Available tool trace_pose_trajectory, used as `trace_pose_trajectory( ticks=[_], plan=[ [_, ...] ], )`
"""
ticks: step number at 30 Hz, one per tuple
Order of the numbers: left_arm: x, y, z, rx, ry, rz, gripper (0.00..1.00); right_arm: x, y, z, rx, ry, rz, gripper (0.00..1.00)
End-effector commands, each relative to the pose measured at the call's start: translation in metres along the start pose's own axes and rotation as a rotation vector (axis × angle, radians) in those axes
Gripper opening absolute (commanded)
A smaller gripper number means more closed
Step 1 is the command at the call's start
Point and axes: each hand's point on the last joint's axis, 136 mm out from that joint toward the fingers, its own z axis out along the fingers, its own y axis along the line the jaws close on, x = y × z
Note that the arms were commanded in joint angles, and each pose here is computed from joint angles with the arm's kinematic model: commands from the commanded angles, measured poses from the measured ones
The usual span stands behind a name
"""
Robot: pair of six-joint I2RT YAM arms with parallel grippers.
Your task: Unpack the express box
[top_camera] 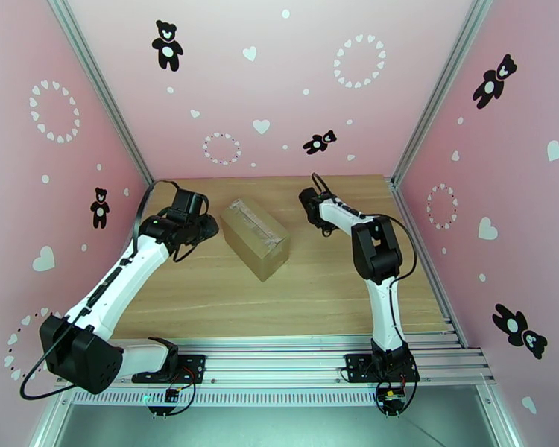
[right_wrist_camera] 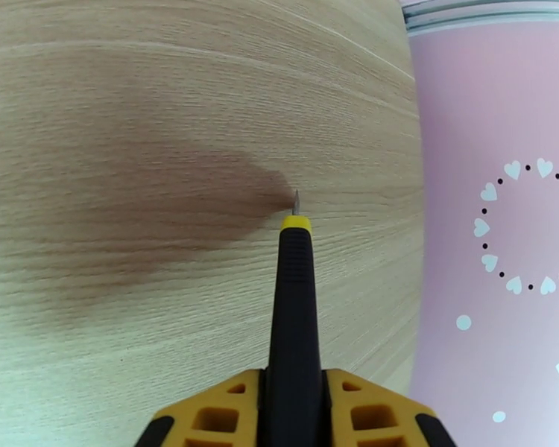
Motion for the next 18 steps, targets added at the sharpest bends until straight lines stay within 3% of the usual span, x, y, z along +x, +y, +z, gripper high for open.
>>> trace_pose_trajectory(
  ticks=[1,12,18],
  plan=[
    [-0.004,0.001,0.0,0.015,-0.026,-0.011,0.37,0.012,0.022,0.002,-0.095,0.065,-0.032,0.32],
    [0.005,0.001,0.004,0.043,-0.015,-0.041,0.37,-0.002,0.037,-0.02,-0.217,0.064,0.007,0.45],
    [0.009,0.006,-0.006,0.059,-0.037,-0.06,0.44,-0.02,0.04,-0.042,-0.322,0.034,0.054,0.52]
  ],
)
